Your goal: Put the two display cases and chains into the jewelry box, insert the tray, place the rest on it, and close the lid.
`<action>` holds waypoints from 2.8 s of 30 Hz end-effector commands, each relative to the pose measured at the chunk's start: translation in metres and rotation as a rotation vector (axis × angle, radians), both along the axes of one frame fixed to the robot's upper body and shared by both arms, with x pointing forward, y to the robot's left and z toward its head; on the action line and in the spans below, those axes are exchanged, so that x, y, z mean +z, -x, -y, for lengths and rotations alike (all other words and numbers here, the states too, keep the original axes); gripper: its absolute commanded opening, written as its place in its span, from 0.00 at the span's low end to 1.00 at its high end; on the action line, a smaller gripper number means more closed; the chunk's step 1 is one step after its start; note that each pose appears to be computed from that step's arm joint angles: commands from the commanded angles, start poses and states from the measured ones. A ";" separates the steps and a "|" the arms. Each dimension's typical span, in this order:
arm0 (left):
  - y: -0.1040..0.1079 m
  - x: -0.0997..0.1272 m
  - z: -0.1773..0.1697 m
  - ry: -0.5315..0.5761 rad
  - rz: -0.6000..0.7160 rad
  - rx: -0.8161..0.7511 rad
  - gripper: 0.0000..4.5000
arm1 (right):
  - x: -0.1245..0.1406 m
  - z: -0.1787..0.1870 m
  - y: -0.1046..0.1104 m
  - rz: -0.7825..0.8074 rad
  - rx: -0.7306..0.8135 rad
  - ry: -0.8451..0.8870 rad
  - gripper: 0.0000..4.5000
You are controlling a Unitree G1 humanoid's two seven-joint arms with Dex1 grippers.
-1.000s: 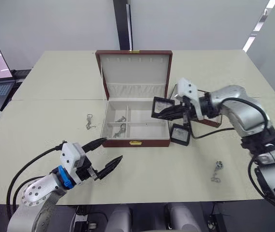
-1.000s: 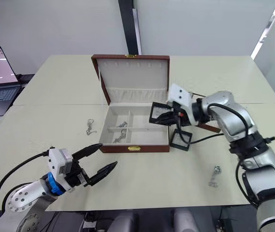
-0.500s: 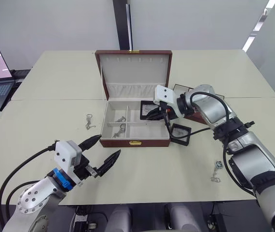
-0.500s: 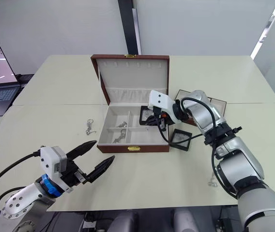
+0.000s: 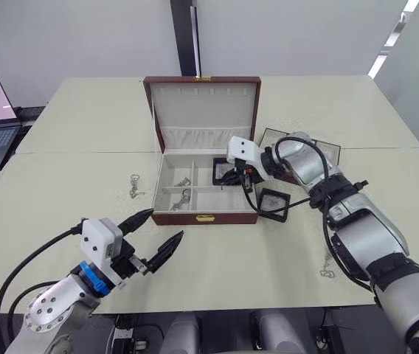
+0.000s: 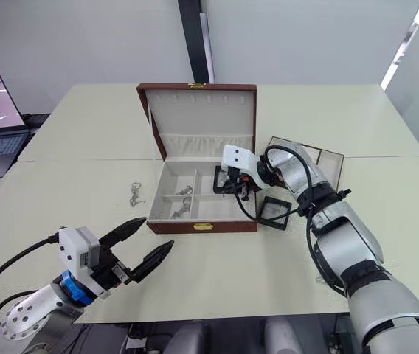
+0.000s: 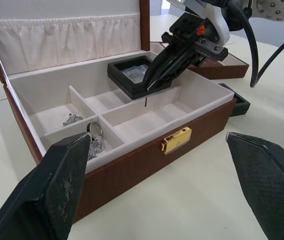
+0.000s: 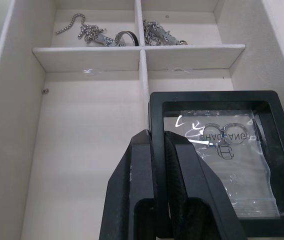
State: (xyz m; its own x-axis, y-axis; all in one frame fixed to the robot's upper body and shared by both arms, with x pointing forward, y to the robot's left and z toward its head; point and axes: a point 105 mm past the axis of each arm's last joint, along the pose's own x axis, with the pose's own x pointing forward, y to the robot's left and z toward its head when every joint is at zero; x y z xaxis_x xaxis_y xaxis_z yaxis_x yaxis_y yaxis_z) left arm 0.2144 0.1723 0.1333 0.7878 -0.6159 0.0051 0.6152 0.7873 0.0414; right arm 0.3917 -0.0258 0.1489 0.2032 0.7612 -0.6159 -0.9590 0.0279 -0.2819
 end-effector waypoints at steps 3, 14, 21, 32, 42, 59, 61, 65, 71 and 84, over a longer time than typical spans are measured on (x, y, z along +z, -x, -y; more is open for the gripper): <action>0.003 0.003 -0.003 -0.002 0.037 0.006 1.00 | 0.016 -0.006 -0.005 0.054 0.015 -0.028 0.00; 0.002 0.001 -0.001 0.003 0.040 0.004 1.00 | 0.018 -0.007 -0.004 0.049 0.027 -0.042 0.31; -0.002 0.003 0.000 0.002 0.045 -0.006 1.00 | 0.038 -0.006 0.001 0.044 0.050 -0.124 0.71; -0.015 0.003 -0.019 -0.010 -0.048 -0.046 1.00 | 0.058 0.079 0.029 -0.005 -0.149 -0.427 0.99; -0.049 0.017 -0.095 -0.133 -0.048 0.067 1.00 | 0.025 0.198 0.077 -0.021 -0.491 -0.447 0.99; -0.059 0.018 -0.180 -0.224 -0.090 0.237 1.00 | -0.020 0.267 0.104 0.014 -0.804 -0.407 0.99; -0.058 0.013 -0.183 -0.224 -0.095 0.247 1.00 | -0.024 0.267 0.105 0.011 -0.806 -0.403 0.99; -0.057 0.010 -0.191 -0.222 -0.093 0.280 1.00 | -0.029 0.269 0.107 0.003 -0.805 -0.384 0.99; -0.055 0.006 -0.197 -0.221 -0.095 0.299 1.00 | -0.032 0.269 0.105 -0.004 -0.796 -0.373 0.99; -0.054 0.001 -0.194 -0.222 -0.089 0.288 1.00 | -0.032 0.270 0.105 -0.013 -0.794 -0.382 0.99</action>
State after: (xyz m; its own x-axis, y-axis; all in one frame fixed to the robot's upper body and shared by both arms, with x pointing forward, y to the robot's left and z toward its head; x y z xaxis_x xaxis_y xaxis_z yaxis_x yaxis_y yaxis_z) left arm 0.2683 0.3642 0.1257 0.9109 -0.3529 -0.2141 0.3888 0.9076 0.1583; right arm 0.2861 -0.2965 0.1053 0.7505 0.5397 -0.3814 -0.6067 0.7915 -0.0740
